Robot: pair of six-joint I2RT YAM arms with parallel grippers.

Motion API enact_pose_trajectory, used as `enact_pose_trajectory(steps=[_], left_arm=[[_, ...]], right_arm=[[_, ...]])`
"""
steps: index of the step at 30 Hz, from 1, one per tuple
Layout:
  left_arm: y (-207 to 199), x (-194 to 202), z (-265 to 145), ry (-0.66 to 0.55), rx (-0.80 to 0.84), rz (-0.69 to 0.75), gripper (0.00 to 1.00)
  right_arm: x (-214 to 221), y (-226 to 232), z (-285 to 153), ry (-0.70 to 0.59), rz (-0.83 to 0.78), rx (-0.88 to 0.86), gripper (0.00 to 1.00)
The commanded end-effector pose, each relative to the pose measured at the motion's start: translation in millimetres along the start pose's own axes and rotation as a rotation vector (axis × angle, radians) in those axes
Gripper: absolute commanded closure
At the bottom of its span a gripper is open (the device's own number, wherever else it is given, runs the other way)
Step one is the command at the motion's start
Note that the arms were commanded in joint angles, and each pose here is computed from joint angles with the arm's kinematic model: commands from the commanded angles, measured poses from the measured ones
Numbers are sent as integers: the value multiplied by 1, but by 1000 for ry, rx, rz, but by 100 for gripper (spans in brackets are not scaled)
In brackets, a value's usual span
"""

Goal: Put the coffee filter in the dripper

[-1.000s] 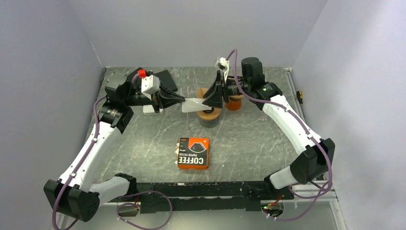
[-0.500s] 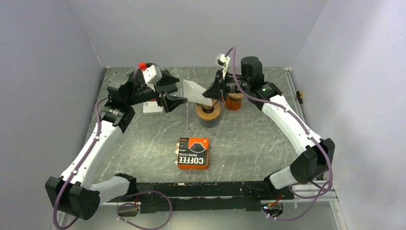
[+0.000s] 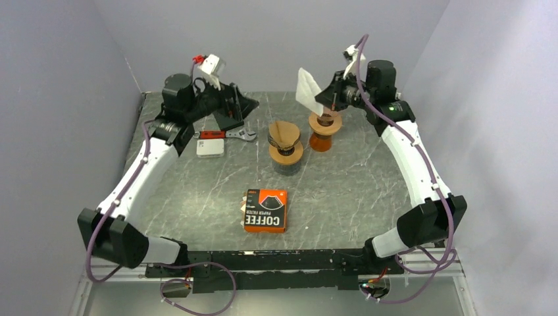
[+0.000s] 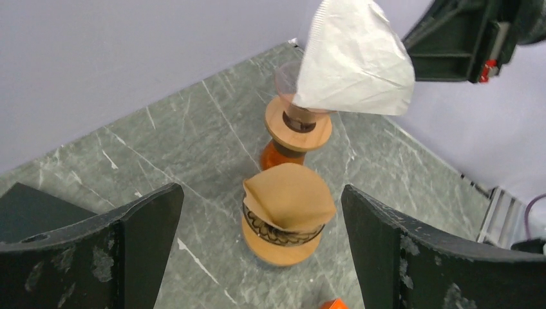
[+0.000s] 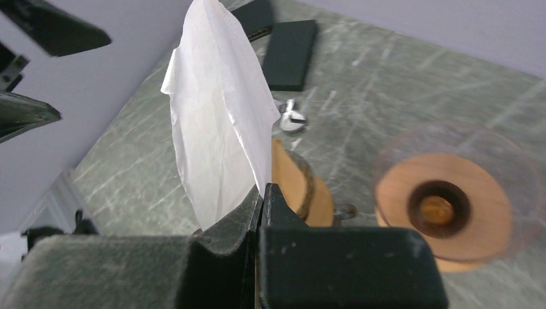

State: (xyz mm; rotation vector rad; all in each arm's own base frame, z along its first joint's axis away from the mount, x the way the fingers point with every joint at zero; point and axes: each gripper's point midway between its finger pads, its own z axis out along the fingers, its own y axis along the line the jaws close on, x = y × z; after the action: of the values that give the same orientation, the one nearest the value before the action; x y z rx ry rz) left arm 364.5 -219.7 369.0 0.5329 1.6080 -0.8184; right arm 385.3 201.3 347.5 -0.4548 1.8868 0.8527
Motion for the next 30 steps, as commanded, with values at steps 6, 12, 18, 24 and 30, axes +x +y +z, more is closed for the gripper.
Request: enact_pose_trajectory(steps=[6, 12, 18, 24, 30], left_arm=[[26, -7, 62, 91, -168, -260, 1], [20, 13, 106, 179, -237, -278, 1], [4, 24, 152, 174, -239, -222, 0], [-9, 19, 185, 136, -202, -256, 0], [-16, 18, 198, 91, -182, -274, 0]], right_arm=[[-23, -50, -31, -23, 88, 322, 100], [-18, -71, -42, 3, 86, 460, 100], [-10, -90, -44, 39, 96, 553, 100], [1, -108, -33, 89, 109, 595, 100], [6, -119, -24, 128, 109, 611, 100]])
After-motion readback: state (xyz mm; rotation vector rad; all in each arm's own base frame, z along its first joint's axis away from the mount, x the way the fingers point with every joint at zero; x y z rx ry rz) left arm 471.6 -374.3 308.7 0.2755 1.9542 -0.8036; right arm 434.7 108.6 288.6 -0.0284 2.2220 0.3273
